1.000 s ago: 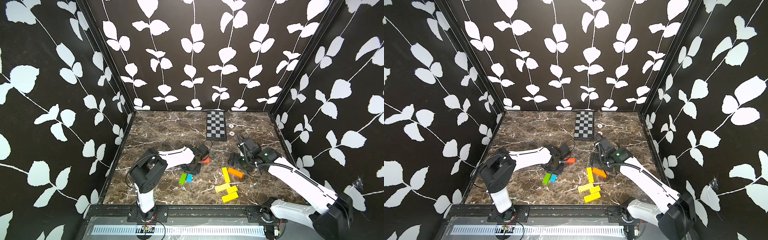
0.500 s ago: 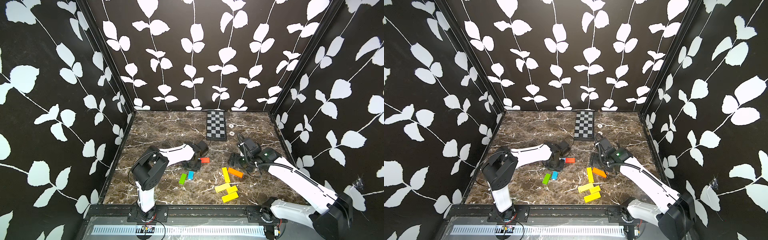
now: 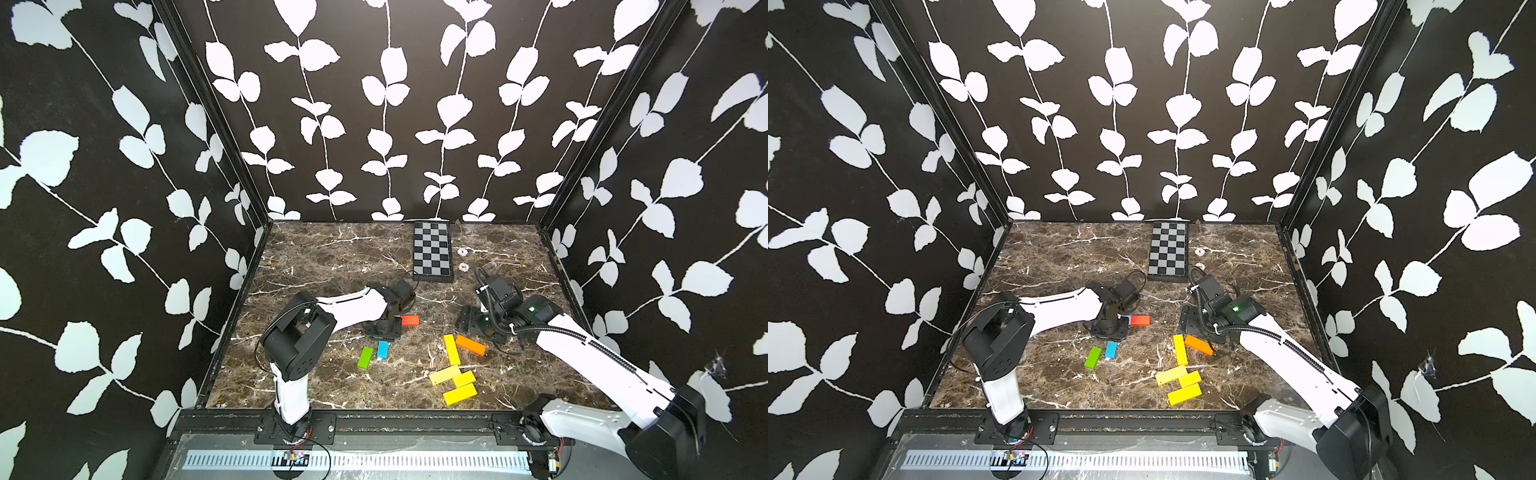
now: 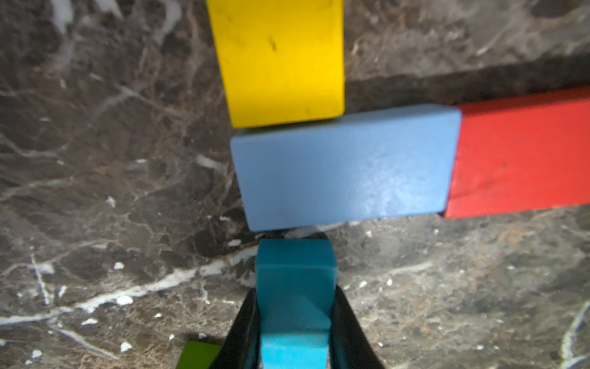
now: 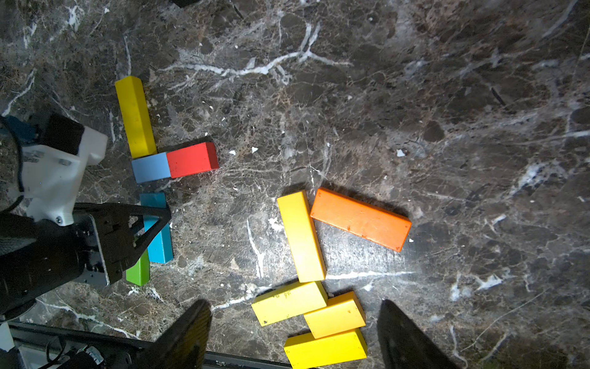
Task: Assemble the letter h with building blocks
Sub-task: Assemble the building block at the center of the board.
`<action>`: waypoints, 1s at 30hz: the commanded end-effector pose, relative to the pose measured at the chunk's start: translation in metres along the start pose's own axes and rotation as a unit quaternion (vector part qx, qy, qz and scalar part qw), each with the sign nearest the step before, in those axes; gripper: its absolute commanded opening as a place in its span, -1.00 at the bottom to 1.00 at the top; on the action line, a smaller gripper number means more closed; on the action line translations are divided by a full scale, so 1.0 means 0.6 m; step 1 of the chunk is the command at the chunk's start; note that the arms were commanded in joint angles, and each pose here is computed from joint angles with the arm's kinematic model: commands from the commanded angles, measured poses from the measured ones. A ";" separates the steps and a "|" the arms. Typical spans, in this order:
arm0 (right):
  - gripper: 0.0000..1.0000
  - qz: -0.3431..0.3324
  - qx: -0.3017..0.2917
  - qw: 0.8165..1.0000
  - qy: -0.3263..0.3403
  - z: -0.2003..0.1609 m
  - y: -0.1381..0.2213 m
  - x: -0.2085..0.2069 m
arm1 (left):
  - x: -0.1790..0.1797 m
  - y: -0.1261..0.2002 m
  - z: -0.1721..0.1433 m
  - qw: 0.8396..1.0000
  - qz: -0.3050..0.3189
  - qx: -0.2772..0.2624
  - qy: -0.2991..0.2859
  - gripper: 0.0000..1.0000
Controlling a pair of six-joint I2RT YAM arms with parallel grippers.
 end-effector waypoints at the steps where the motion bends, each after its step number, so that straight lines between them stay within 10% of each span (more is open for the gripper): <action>1: 0.61 0.001 -0.003 1.000 -0.005 -0.002 0.005 -0.003 | 0.006 -0.018 0.003 1.000 0.023 0.005 0.007 -0.88; 13: 0.61 0.004 -0.003 1.000 -0.004 -0.002 0.005 -0.003 | 0.004 -0.016 0.018 1.000 0.019 0.001 0.014 -0.92; 18: 0.61 0.004 -0.004 1.000 -0.002 -0.002 0.009 -0.002 | 0.006 -0.014 0.018 1.000 0.018 -0.003 0.019 -0.22; 30: 0.61 0.004 -0.004 1.000 0.002 -0.004 0.014 -0.004 | 0.005 0.018 -0.026 1.000 -0.001 -0.001 -0.002 0.10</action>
Point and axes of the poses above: each gripper's point midway between its finger pads, its own y axis back along the fingers, its own x axis along the line the jaws close on, z = x × y, the point moved 7 cm from there along y, back along the fingers, and after that the axes turned 10 degrees about y, right-handed, at the moved point
